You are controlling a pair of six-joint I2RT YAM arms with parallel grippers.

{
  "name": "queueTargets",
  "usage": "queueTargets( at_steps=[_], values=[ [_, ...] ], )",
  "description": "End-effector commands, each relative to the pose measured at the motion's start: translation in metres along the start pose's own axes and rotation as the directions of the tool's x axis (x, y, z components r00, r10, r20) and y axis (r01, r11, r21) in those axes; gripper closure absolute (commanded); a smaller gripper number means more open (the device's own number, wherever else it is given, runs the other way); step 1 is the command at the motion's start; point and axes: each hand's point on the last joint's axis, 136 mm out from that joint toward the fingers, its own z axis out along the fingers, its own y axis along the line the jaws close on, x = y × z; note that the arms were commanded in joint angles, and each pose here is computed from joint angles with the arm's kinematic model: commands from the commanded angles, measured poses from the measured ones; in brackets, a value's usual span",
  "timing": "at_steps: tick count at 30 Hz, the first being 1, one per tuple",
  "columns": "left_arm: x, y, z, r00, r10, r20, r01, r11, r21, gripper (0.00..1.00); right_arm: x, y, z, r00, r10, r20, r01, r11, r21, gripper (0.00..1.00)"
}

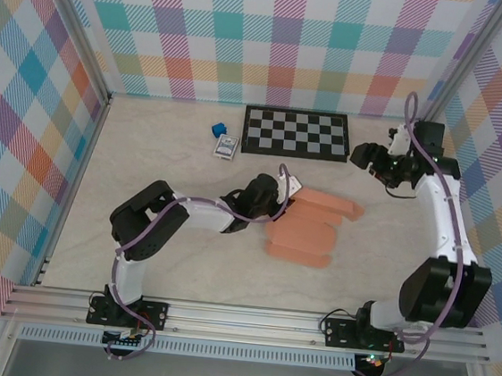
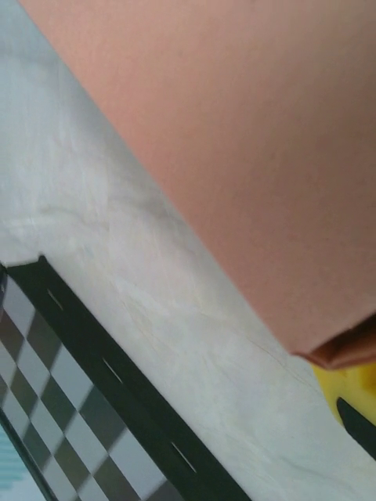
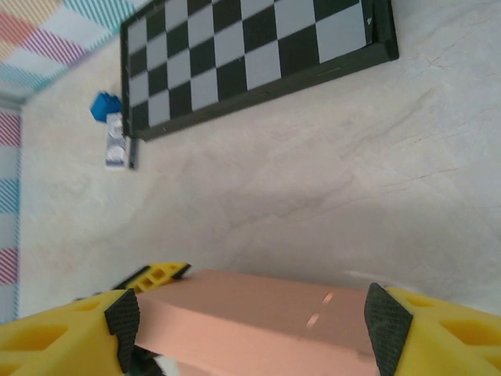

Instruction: Fold the paper box

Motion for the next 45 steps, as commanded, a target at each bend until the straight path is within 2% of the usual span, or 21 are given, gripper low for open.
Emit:
queueTargets(
  at_steps=[1,3,7,10,13,19,32,40,45],
  values=[
    [-0.004,-0.013,-0.007,0.997,0.061,0.038,-0.069,0.963,0.261,0.78,0.023,0.007,0.008,0.976,-0.143,-0.163,0.132,0.989,-0.073,0.21],
    [0.0,-0.008,-0.003,0.996,0.075,0.041,-0.084,0.949,0.303,0.77,0.034,0.012,0.018,0.956,-0.176,-0.235,0.151,0.981,-0.121,0.23],
    [0.001,-0.002,0.002,0.993,0.098,0.072,-0.118,0.922,0.37,0.72,0.066,0.016,0.047,0.886,-0.247,-0.393,0.216,0.969,-0.121,0.24],
    [0.005,0.004,0.008,0.99,0.104,0.093,-0.13,0.927,0.352,0.71,0.086,0.022,0.067,0.854,-0.248,-0.458,0.205,0.968,-0.142,0.24],
    [0.008,0.009,0.014,0.989,0.097,0.108,-0.127,0.936,0.329,0.7,0.103,0.03,0.081,0.833,-0.288,-0.473,0.227,0.957,-0.183,0.24],
    [0.009,0.012,0.021,0.989,0.109,0.1,-0.136,0.938,0.319,0.68,0.108,0.032,0.095,0.815,-0.31,-0.489,0.243,0.95,-0.196,0.29],
    [0.006,0.035,0.023,0.992,0.06,0.113,-0.08,0.98,0.18,0.52,0.113,0.024,0.123,0.794,-0.295,-0.532,0.231,0.955,-0.185,0.38],
    [0.019,0.041,0.004,0.996,0.006,0.084,-0.016,0.993,0.117,0.5,0.114,0.022,0.124,0.804,-0.283,-0.524,0.228,0.959,-0.168,0.41],
    [0.019,0.048,-0.011,0.99,-0.066,0.126,0.061,0.997,0.044,0.52,0.116,0.022,0.125,0.809,-0.287,-0.513,0.232,0.958,-0.171,0.42]
  ],
)
